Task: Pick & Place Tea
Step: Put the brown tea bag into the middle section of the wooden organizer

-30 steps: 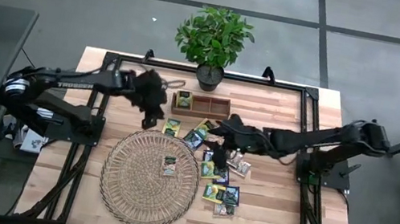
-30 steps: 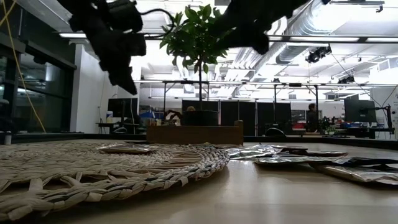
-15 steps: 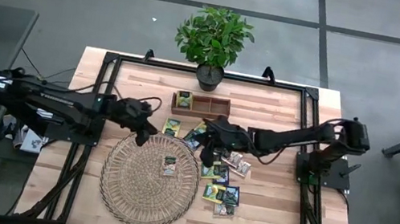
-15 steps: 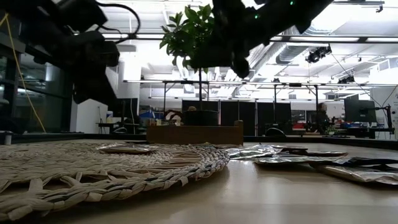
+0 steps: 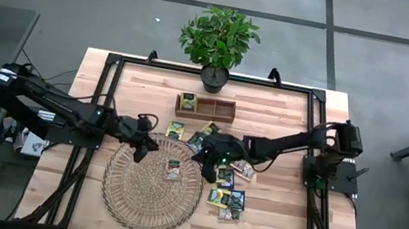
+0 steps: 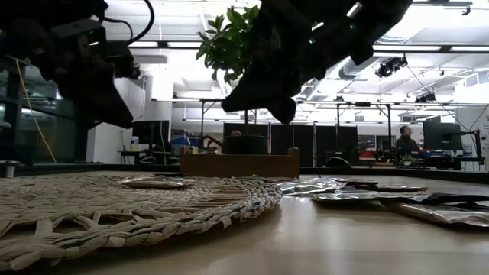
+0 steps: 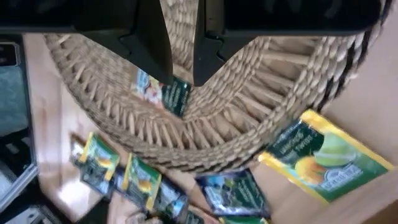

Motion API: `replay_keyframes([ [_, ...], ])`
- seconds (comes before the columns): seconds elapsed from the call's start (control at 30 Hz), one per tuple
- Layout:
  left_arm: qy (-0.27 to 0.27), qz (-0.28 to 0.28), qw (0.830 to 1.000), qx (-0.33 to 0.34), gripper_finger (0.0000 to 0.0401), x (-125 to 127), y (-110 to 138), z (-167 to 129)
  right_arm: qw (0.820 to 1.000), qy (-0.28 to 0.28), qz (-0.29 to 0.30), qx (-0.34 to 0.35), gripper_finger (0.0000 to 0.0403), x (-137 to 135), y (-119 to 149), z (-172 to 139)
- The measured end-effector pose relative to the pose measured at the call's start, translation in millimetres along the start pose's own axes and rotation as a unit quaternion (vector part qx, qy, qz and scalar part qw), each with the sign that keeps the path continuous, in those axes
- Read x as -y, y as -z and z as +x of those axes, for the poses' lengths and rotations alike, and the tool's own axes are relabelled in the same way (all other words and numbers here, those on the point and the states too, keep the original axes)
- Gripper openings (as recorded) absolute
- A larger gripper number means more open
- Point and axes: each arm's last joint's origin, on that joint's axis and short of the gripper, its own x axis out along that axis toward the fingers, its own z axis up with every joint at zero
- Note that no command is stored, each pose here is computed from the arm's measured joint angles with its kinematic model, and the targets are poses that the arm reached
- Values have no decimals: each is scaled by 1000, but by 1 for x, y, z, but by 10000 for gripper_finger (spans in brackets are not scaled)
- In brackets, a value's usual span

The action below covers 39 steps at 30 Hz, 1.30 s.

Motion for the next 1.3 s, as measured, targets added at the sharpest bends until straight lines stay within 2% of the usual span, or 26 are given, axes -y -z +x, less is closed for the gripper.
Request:
replay_keyframes([
  [0.3,10,11,1000,-7,62,14,13,7,1000,13,-15,-13,0,-35,0,39],
  [0.43,21,11,1000,-9,62,18,16,13,997,55,11,-46,0,-38,8,58],
  [0.53,9,-8,1000,-18,62,17,19,19,997,54,30,-53,0,-42,11,68],
  [0.67,-1,-22,999,-25,62,15,22,27,997,41,36,-59,0,-53,16,75],
  [0.87,3,-24,999,-22,62,16,24,38,995,63,48,-68,0,-59,27,77],
  [1.3,-7,-32,999,-29,62,14,29,48,993,79,50,-67,0,-57,28,77],
])
